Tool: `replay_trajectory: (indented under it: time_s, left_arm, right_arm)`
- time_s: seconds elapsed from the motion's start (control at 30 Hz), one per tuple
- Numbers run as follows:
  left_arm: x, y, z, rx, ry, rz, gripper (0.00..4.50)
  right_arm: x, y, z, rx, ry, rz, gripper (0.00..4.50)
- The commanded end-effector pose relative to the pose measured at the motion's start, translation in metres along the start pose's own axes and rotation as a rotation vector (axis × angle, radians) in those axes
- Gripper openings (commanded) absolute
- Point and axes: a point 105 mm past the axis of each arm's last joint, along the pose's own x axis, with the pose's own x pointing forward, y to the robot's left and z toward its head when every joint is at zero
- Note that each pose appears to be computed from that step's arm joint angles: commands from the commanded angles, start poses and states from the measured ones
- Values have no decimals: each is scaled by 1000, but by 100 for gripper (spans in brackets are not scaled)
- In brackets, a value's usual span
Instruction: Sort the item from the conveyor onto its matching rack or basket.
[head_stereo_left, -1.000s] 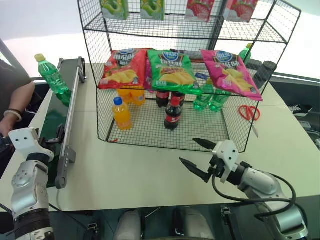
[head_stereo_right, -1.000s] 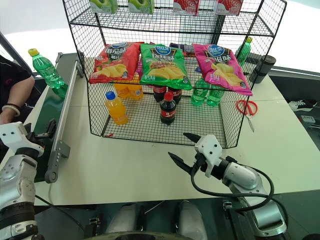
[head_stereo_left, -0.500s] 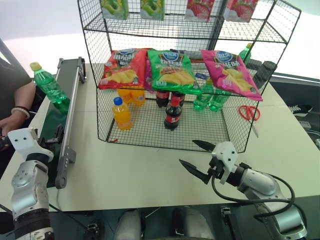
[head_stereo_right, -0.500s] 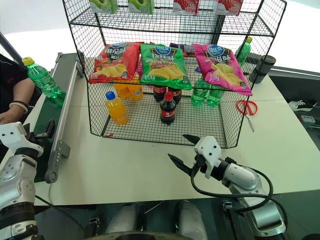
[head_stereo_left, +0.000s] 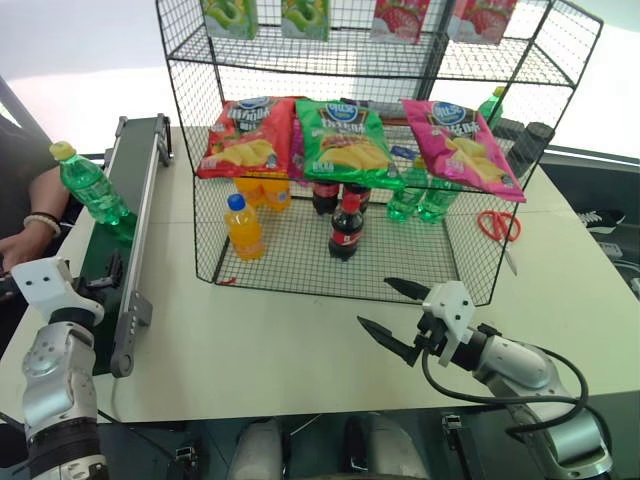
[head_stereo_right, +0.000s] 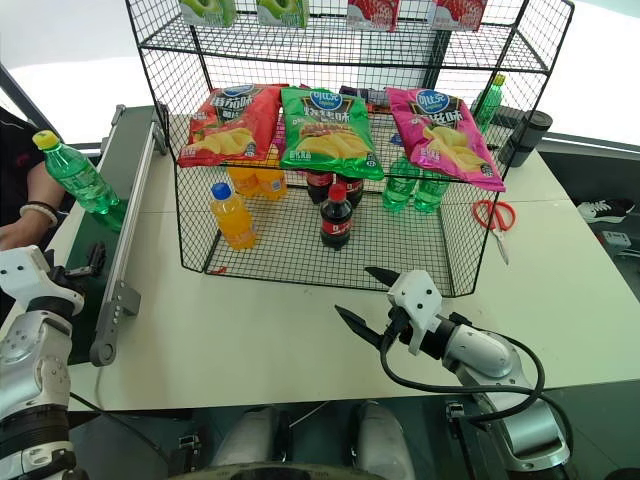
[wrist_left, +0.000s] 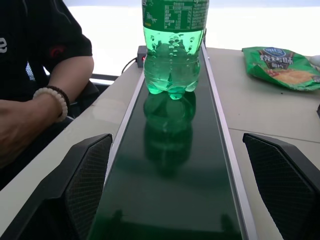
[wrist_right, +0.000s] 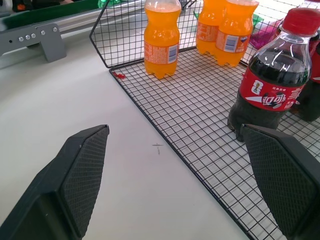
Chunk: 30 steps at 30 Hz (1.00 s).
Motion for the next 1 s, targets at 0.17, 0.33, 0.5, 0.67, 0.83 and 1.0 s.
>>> replay_trajectory:
  time_s: [0.17,0.33,0.5,0.67,0.83,1.0]
  left_arm:
    - [-3,11,17,28,-67,13,450]
    - [-8,17,18,29,-73,18,450]
    - [-14,21,15,27,-67,21,450]
    - [-15,22,14,28,-62,21,450]
    - [-15,20,15,32,-65,10,450]
    - [-14,17,17,34,-74,-5,450]
  right_arm:
    - [2,4,14,-24,-38,15,440]
    - [4,9,15,-18,-40,35,440]
    - [6,14,14,-16,-36,50,440]
    - [7,17,14,-11,-38,57,440]
    - [7,17,12,-8,-35,59,440]
    - [7,18,12,-5,-36,61,440]
